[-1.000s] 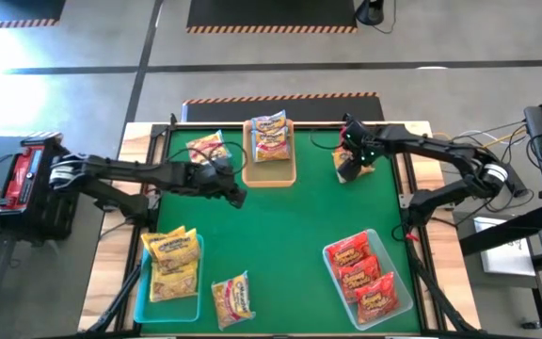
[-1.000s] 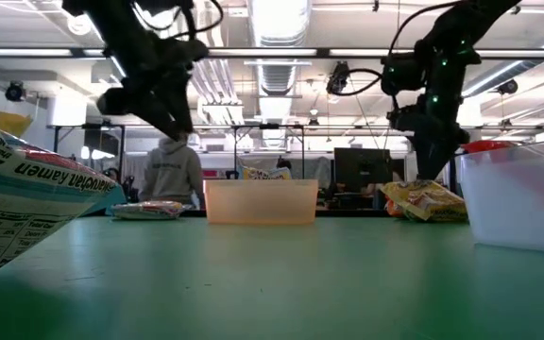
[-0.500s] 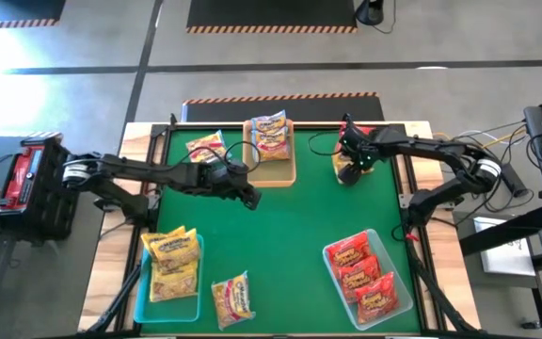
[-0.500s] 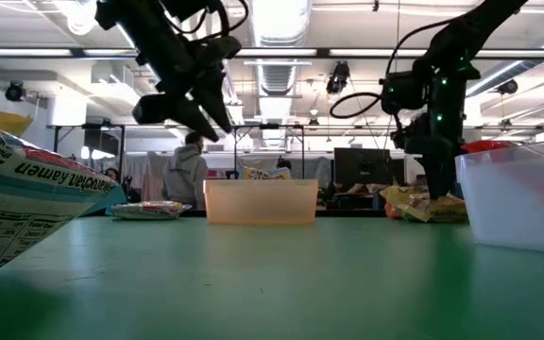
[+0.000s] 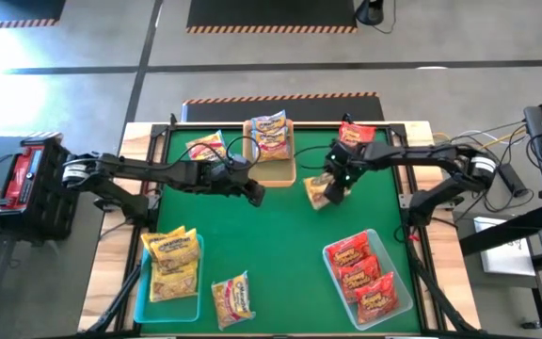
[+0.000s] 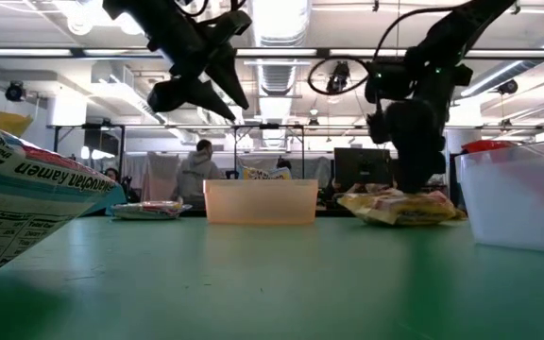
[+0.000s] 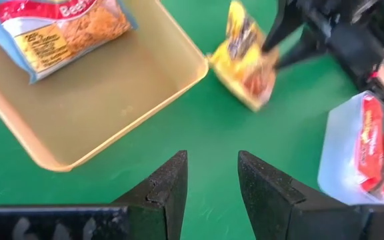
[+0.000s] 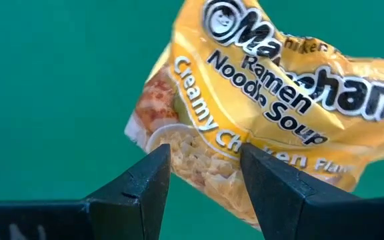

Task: Sort Maruchan noodles
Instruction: Put the yellow noodle pack into the blue bin

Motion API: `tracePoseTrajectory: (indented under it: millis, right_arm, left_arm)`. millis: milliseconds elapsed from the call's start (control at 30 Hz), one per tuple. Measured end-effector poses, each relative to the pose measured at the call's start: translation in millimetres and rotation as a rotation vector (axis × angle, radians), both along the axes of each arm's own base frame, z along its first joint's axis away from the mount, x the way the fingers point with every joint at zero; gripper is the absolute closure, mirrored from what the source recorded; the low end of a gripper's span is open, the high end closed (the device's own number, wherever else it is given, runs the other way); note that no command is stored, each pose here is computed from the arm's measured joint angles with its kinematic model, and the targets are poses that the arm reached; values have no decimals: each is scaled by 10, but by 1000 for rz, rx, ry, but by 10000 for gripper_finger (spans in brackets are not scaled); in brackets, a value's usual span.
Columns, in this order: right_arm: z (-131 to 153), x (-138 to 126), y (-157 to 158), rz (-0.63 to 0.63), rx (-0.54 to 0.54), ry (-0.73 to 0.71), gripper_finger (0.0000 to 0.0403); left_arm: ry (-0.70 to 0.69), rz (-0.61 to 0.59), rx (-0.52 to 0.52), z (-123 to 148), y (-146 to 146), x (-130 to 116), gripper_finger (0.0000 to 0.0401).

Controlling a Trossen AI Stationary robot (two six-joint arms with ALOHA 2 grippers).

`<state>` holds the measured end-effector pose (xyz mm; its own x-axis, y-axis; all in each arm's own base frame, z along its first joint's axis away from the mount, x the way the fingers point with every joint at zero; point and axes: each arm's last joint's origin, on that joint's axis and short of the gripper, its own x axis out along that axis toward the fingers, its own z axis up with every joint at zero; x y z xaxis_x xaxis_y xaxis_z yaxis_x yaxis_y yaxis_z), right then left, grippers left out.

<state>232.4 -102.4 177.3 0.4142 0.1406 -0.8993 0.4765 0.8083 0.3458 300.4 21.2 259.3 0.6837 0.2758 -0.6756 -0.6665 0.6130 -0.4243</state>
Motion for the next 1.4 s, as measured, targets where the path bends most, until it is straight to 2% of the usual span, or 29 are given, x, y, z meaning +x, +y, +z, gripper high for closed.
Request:
tracePoseTrajectory:
  millis: [133, 233, 300, 500, 667, 833, 1100, 1400]
  right_arm:
    - [53, 122, 142, 82, 83, -113, 227]
    - [140, 137, 168, 95, 67, -137, 227]
    - [164, 108, 171, 86, 47, -123, 227]
    - [147, 23, 157, 82, -133, -15, 227]
    - [-26, 9, 162, 99, -133, 53, 227]
    - [-94, 65, 241, 85, -103, 57, 227]
    - [-122, 314, 567, 147, -33, -76, 227]
    - [-125, 466, 895, 238, -22, -153, 227]
  left_arm:
    - [-31, 3, 3, 20, 2, 22, 286]
    - [-43, 4, 2, 28, -2, 29, 286]
    - [-46, 7, -3, 28, -10, 30, 286]
    - [-55, 2, -32, 19, -110, 43, 286]
    - [-79, -16, -59, 7, -239, 76, 286]
    - [-118, -48, -75, -33, -378, 159, 286]
    - [-150, -53, -115, -278, -517, 387, 286]
    - [-195, 25, -218, -651, -569, 643, 286]
